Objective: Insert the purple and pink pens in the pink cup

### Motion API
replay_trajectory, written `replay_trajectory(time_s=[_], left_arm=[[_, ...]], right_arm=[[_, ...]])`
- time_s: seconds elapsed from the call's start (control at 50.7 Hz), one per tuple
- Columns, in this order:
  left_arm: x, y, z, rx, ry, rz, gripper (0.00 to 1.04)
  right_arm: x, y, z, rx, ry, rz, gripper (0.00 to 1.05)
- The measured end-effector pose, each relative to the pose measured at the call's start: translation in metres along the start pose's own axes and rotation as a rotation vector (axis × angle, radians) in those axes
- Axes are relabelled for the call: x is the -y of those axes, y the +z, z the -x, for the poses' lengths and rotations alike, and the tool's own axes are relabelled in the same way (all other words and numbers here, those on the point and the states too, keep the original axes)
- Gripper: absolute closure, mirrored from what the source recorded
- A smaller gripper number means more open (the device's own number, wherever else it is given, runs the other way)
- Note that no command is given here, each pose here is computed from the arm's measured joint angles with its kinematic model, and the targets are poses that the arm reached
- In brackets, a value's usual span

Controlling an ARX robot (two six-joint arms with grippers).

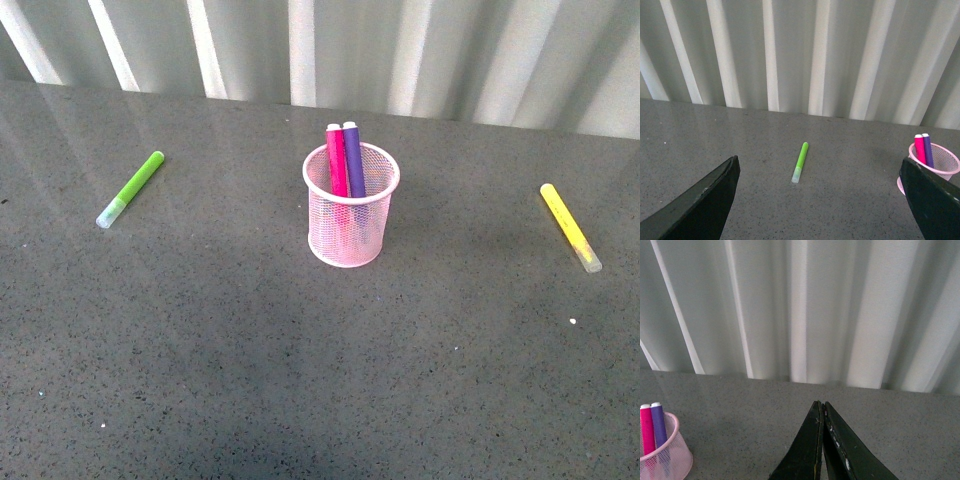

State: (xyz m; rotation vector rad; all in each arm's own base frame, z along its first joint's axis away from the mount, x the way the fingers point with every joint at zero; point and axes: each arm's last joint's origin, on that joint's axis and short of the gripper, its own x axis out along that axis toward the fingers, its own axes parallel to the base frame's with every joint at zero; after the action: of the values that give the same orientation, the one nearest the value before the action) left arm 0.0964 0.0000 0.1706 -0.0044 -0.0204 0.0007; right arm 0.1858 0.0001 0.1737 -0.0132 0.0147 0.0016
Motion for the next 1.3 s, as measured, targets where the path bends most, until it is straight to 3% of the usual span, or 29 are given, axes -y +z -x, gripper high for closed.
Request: replay_trajectory(time_s=[0.296, 1.301], left_arm=[[0.0, 0.0, 0.0, -0.001, 0.0, 0.0, 0.07], [0.0, 0.0, 0.0, 0.0, 0.0, 0.0, 0.07]], right_arm=[[0.0, -0.013, 0.024, -0.008, 0.0, 0.0, 1.01], [0.0, 0.0, 0.072, 0.041, -0.001, -0.003, 1.01]])
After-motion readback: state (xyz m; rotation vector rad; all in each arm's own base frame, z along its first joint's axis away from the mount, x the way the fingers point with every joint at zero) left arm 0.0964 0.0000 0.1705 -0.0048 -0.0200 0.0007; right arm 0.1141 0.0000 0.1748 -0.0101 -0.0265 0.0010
